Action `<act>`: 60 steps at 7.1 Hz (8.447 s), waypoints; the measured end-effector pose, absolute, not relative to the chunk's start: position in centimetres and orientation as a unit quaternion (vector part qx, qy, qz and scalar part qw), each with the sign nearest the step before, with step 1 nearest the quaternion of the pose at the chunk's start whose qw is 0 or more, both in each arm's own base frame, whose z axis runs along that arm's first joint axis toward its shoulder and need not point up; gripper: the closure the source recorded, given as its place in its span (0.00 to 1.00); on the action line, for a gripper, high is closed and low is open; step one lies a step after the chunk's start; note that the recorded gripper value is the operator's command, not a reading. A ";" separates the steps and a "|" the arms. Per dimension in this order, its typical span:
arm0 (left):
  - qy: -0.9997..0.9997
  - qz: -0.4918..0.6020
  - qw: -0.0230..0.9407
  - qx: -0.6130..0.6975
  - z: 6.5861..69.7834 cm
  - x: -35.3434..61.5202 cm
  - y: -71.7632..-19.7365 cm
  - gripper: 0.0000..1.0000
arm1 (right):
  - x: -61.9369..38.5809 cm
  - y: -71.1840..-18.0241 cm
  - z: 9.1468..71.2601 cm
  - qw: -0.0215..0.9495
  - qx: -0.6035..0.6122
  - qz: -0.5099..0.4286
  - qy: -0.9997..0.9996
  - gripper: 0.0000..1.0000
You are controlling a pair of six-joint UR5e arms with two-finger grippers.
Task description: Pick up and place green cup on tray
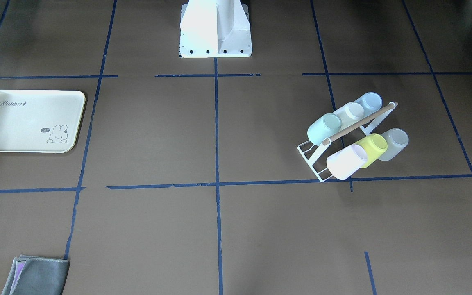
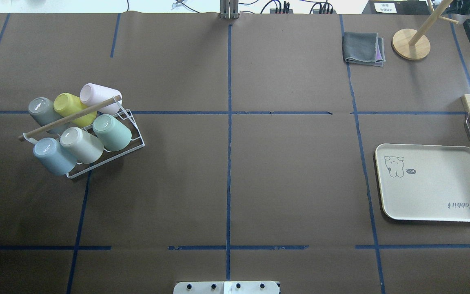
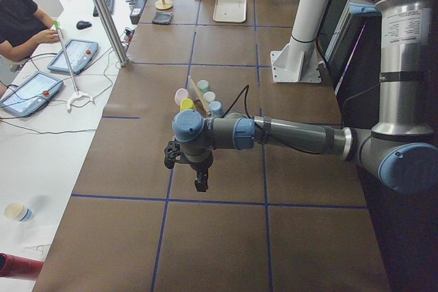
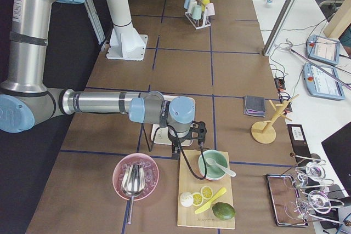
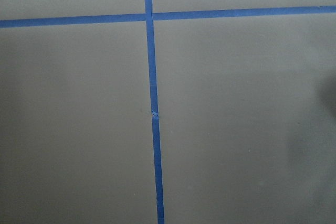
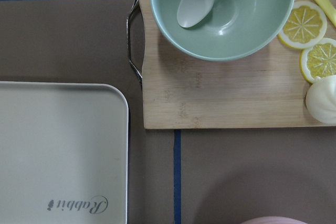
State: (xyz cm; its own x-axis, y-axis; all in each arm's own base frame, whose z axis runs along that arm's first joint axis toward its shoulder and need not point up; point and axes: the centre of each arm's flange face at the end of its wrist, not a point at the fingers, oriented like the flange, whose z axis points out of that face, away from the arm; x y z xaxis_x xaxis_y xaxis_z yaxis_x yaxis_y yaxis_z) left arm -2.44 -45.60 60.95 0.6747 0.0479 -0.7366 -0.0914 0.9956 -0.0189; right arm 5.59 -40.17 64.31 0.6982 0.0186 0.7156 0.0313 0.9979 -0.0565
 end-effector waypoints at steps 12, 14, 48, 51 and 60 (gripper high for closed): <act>0.399 0.071 0.914 -0.011 61.4 -2.6 -44.6 0.00 | 0.6 -40.5 63.6 0.906 -0.025 -0.021 -0.423 0.01; 0.400 0.071 0.914 -0.009 61.2 -2.6 -44.6 0.00 | -2.5 -40.3 65.8 0.903 -0.015 -0.019 -0.429 0.01; 0.418 0.071 0.906 -0.009 61.1 -2.4 -44.6 0.00 | -49.7 -40.4 33.9 0.866 -0.010 -0.003 -0.500 1.00; 0.418 0.071 0.906 -0.008 61.0 -2.4 -44.5 0.00 | -50.7 -40.4 33.6 0.867 -0.010 -0.005 -0.498 0.22; 0.456 0.204 0.862 0.084 47.1 5.8 -45.8 0.00 | -35.1 -44.1 39.1 0.863 -0.013 0.024 -0.504 0.00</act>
